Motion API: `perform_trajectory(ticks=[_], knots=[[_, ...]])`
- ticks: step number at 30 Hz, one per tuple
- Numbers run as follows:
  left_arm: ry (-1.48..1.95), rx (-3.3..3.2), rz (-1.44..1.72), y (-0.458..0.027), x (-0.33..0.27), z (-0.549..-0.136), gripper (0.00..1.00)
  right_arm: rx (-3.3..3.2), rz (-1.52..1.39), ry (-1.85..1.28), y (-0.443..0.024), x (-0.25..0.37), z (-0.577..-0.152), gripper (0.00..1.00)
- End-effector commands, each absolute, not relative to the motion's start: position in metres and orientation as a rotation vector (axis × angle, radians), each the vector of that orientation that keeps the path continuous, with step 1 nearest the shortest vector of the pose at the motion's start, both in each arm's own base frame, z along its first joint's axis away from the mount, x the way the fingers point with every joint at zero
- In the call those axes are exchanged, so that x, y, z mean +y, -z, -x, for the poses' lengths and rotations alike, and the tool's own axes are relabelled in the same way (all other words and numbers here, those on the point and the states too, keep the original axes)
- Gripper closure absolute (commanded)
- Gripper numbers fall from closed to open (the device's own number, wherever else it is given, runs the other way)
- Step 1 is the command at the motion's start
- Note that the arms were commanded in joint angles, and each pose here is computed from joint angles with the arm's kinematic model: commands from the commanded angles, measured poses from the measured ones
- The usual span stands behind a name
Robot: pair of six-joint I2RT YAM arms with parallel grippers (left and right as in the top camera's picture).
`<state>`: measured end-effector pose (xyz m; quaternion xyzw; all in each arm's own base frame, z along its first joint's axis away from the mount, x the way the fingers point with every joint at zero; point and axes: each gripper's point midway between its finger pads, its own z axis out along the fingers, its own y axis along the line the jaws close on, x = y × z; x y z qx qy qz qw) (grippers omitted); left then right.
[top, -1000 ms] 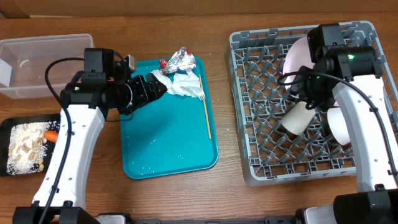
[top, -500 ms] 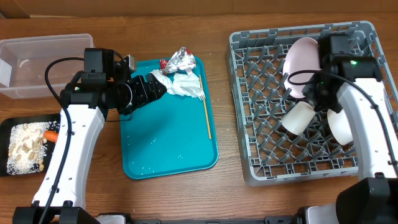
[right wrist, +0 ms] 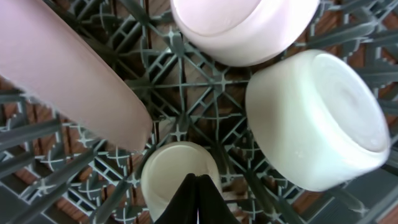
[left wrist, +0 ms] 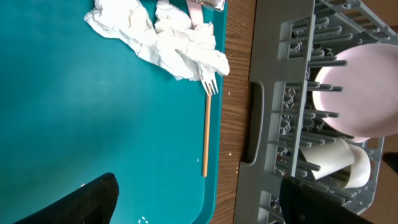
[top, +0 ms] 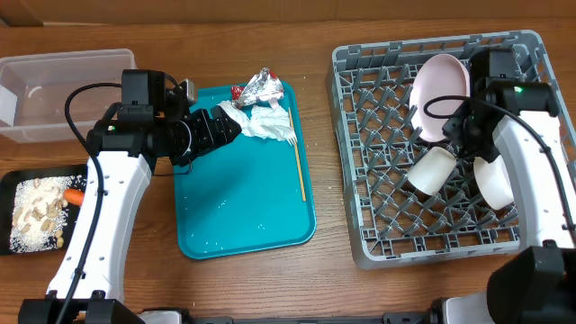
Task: Sort waste into correct bins and load items into the dishwasher rack
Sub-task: 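Open the right gripper and lift it off the cup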
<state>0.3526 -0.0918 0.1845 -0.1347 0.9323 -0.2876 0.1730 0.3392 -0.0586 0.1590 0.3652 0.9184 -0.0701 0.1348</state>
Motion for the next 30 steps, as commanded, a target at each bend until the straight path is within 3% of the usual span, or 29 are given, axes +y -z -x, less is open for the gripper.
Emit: perform_trajectory(ticks=[1,21,30], knots=[[0.8,2.642,0.349,-0.185,-0.093,-0.354,0.15,2.715,-1.074,0.152,-0.134,-0.049,-0.334,0.96],[0.801,2.639,0.348,-0.185,-0.093,-0.354,0.15,2.901,-0.974,-0.044,-0.116,-0.018,-0.314,0.96],[0.806,2.638,0.345,-0.186,-0.094,-0.354,0.13,2.995,-0.87,-0.261,-0.15,0.009,-0.292,0.96]])
